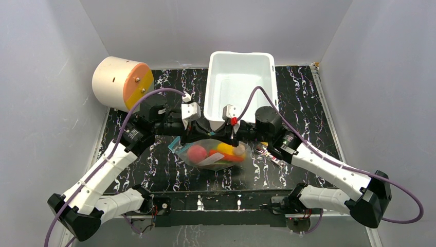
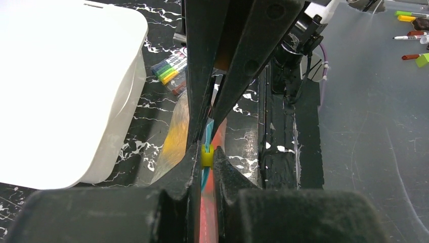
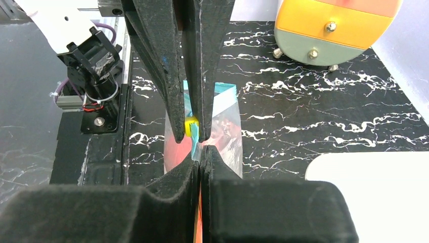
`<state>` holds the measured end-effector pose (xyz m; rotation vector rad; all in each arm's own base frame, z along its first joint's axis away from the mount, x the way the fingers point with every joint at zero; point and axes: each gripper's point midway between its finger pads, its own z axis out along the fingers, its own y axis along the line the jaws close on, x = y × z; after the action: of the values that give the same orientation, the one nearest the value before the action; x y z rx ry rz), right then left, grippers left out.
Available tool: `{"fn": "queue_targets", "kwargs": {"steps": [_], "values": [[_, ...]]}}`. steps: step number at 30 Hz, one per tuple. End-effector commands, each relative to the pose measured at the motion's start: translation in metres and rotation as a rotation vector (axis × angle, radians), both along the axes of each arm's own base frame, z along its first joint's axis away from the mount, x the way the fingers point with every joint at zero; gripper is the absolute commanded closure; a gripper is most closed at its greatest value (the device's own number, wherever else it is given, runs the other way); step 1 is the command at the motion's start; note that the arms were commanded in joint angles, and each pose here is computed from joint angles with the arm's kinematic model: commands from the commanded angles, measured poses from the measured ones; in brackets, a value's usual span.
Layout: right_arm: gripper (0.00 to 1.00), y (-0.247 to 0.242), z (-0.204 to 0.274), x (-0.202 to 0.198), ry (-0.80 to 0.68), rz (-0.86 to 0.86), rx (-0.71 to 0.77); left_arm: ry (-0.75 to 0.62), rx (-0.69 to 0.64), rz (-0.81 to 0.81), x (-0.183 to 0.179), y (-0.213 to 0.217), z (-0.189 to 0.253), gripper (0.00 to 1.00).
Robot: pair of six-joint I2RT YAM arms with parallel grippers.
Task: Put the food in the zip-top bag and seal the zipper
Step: Zip the zipper food storage bag at the center of the board.
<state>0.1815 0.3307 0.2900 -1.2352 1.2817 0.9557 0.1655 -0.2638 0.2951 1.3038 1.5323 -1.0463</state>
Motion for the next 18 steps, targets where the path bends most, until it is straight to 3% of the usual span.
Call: {"fn": "queue_targets", "kwargs": {"steps": [1, 15, 18], "values": [[1.0, -0.01, 0.059, 0.001, -0.142, -0.044, 0.164, 0.0, 0.058, 0.025, -0.006, 0.014, -0.008, 1.0], [1.0, -0.014, 0.052, -0.013, -0.144, 0.005, 0.177, -0.017, 0.067, 0.046, -0.004, 0.016, -0.01, 1.0], [0.79, -0.01, 0.045, -0.012, -0.102, 0.021, 0.129, -0.022, 0.035, 0.019, -0.007, 0.012, -0.003, 1.0]]}}
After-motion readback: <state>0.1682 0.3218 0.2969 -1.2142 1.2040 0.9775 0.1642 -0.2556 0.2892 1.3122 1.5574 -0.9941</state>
